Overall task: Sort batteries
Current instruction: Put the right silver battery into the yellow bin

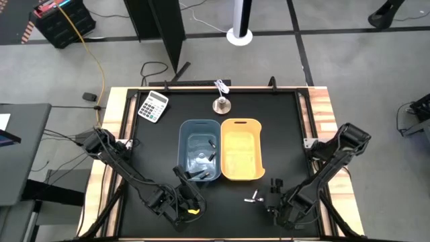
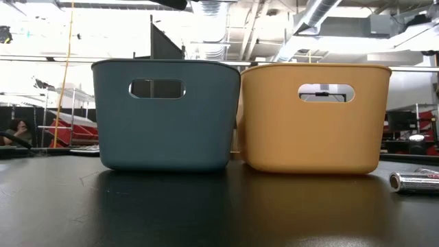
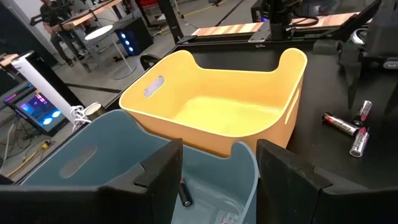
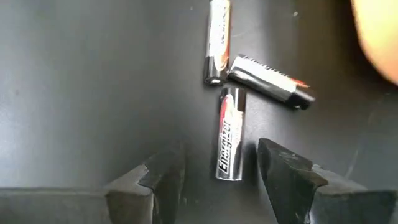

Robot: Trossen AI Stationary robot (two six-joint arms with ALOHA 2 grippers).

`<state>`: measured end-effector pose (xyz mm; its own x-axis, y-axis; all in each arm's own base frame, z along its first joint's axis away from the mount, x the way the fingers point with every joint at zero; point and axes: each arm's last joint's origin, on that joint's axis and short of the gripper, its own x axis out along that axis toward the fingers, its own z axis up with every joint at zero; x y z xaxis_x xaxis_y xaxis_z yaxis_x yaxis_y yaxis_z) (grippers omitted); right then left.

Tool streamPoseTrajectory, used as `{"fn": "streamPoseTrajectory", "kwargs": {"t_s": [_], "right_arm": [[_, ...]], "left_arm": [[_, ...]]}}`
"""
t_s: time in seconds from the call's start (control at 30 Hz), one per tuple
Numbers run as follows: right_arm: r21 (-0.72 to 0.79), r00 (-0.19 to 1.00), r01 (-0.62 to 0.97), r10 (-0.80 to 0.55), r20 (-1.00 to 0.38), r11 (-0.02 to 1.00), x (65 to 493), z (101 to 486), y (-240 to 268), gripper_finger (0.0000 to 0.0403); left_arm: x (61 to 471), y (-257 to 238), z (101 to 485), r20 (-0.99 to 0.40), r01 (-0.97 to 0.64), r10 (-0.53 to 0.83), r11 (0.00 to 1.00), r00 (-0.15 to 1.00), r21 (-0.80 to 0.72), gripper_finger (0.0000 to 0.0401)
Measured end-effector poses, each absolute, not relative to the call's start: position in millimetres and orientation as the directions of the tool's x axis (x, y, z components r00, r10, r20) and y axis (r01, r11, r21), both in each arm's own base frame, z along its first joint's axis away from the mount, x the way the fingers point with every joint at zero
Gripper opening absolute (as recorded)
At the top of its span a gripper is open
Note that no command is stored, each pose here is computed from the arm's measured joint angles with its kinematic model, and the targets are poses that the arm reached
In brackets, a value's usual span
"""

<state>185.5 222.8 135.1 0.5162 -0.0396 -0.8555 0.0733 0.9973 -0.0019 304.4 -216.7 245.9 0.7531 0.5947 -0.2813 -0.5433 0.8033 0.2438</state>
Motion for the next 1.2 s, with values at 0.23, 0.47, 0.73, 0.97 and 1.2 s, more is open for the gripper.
{"fn": "streamPoseTrajectory", "kwargs": {"t_s": [0.23,0.47,0.73,0.97,1.2], "right_arm": [[-0.042,0.485,0.088,-0.079,-0.871,0.995,191.9,121.7,227.0,0.0211],[-0.064,0.462,0.101,-0.104,-0.881,0.993,193.7,118.0,226.6,0.0146],[-0.06,0.451,0.1,-0.099,-0.887,0.993,193.2,117.5,226.5,0.0057],[-0.054,0.45,0.1,-0.093,-0.888,0.994,188.6,117.2,229.7,0.0024],[-0.04,0.459,0.137,-0.099,-0.883,0.99,178.0,124.9,230.9,0.002]], "left_arm": [[304.4,-216.5,245.8,-0.281,-0.543,0.595,0.803,0.753,0.244,0.0199],[304.5,-216.6,245.9,-0.281,-0.544,0.595,0.803,0.753,0.243,0.0199],[304.5,-216.6,245.9,-0.281,-0.544,0.595,0.803,0.753,0.242,0.0199],[304.5,-216.7,245.9,-0.281,-0.543,0.595,0.803,0.753,0.245,0.0199],[304.5,-216.6,245.9,-0.281,-0.542,0.595,0.803,0.753,0.246,0.0199]]}}
